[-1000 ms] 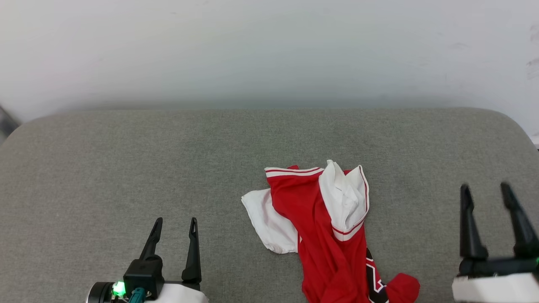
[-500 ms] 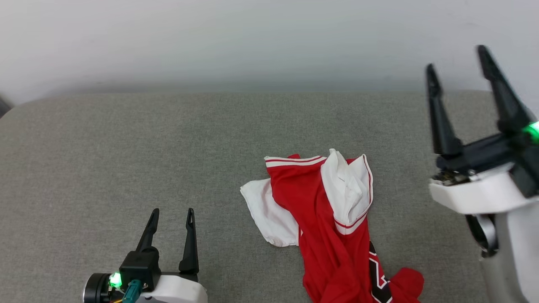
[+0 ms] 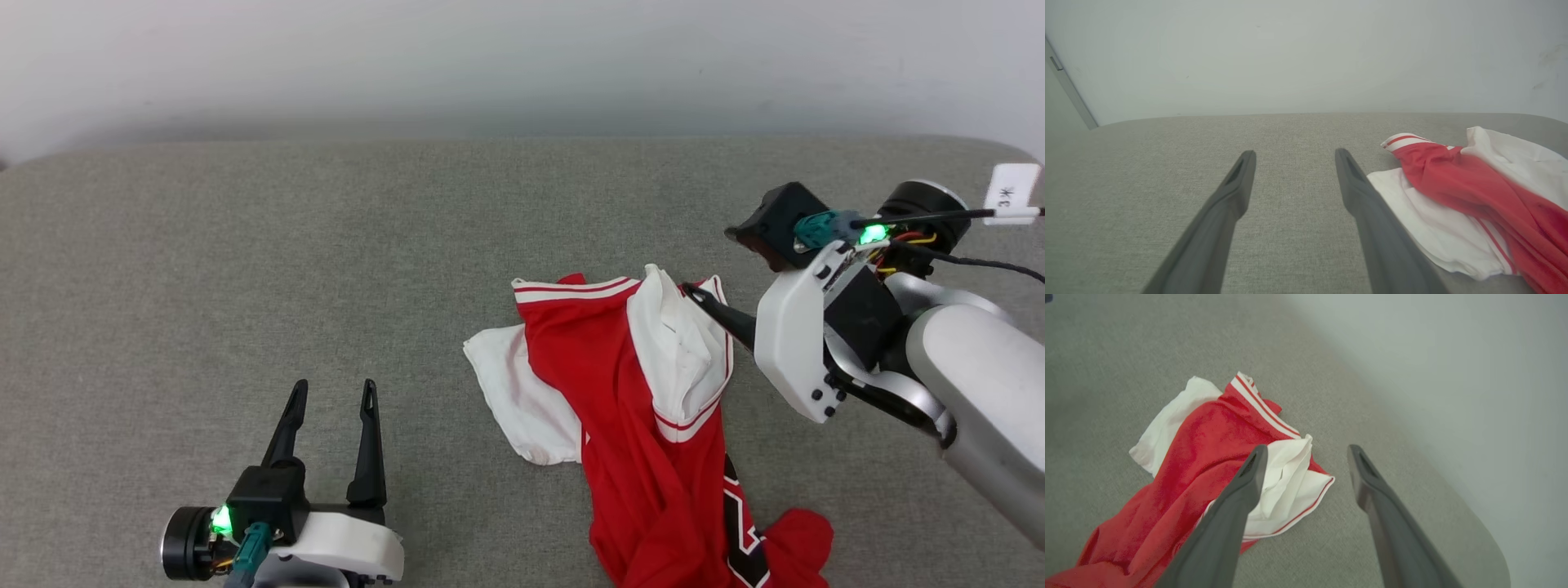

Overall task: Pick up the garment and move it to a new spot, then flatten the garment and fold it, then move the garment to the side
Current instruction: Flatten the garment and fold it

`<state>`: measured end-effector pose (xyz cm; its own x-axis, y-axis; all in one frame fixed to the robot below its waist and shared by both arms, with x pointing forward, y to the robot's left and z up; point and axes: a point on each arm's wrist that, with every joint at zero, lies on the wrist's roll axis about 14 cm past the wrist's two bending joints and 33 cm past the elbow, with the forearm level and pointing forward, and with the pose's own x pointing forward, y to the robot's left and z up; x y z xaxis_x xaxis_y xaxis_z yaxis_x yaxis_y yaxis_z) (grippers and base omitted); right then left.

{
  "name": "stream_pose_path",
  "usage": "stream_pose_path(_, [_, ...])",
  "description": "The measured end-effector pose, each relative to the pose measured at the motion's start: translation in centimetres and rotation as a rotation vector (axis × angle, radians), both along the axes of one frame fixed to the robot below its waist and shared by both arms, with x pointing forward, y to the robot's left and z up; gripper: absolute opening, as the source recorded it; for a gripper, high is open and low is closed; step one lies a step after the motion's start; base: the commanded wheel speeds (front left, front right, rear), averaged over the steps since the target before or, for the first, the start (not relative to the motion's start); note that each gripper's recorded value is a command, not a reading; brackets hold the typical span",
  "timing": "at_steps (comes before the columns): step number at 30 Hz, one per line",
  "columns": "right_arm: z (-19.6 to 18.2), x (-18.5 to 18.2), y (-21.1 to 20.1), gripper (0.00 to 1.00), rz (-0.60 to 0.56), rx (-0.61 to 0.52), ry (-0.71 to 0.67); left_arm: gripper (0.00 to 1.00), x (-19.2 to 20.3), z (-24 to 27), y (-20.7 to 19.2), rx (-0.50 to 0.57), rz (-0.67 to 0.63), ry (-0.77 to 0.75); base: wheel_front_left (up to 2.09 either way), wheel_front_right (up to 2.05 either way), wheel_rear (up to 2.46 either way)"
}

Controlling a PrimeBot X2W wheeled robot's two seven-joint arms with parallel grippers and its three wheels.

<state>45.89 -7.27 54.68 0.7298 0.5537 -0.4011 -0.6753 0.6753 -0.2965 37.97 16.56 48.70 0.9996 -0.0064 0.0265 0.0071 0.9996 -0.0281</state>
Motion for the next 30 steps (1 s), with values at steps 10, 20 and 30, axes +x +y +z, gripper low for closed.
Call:
stream_pose_path(10, [-9.0, -1.1, -1.7, 1.00, 0.062, -0.342, 0.425, 1.00, 1.9, -1.2, -0.1, -0.029, 0.006, 0.030, 0.00, 0.00, 0.00])
stream_pose_path(20, [-16.0, -1.4, -0.6, 1.00, 0.129, -0.386, 0.598, 1.00, 3.2, -2.6, 1.3, -0.027, 0.054, 0.063, 0.00, 0.00, 0.00])
stream_pose_path(30, [-12.9, -0.4, 1.3, 0.00, 0.168, -0.242, 0.441, 1.00, 2.8, -2.2, 1.6, -0.026, 0.067, 0.055, 0.00, 0.00, 0.00])
